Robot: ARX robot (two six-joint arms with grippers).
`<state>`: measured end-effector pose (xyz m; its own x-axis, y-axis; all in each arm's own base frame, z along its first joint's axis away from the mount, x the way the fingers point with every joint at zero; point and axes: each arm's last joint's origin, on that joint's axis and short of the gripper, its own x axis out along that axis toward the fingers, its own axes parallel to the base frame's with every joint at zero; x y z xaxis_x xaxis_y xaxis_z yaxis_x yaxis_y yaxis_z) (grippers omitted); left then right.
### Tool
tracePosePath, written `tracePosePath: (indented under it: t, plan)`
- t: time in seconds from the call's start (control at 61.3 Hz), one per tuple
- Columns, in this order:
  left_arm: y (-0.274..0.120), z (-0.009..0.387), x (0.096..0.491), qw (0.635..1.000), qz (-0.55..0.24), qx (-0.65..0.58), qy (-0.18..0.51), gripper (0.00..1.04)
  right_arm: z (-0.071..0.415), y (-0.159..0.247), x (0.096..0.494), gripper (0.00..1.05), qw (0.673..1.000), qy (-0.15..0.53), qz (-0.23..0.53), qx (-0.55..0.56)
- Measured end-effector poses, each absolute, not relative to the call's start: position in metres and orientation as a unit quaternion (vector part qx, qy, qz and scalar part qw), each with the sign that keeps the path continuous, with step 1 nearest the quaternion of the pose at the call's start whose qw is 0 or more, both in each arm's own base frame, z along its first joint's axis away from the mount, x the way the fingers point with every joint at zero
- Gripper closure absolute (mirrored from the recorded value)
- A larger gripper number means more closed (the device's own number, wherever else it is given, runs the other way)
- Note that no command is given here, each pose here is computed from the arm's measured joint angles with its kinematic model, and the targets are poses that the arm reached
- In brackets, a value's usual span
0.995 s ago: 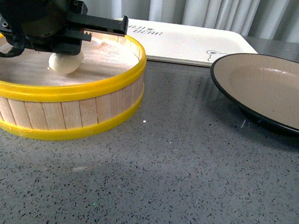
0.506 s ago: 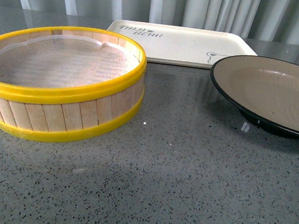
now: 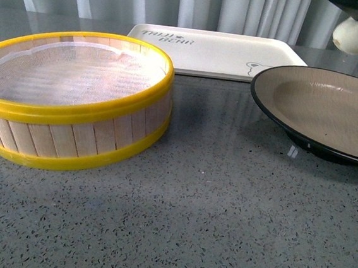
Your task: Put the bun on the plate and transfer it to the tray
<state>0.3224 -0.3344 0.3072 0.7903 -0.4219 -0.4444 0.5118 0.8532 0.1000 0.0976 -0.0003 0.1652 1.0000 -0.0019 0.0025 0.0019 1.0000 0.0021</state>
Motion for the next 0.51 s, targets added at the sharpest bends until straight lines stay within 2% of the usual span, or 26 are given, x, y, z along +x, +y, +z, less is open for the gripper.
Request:
tracePosePath:
  t: [0.506]
  plan:
    - [-0.366,0.267,0.339,0.924,-0.260,0.150,0.237,1.00,0.165,0.000,0.098,0.09,1.000,-0.001,-0.001,0.001]
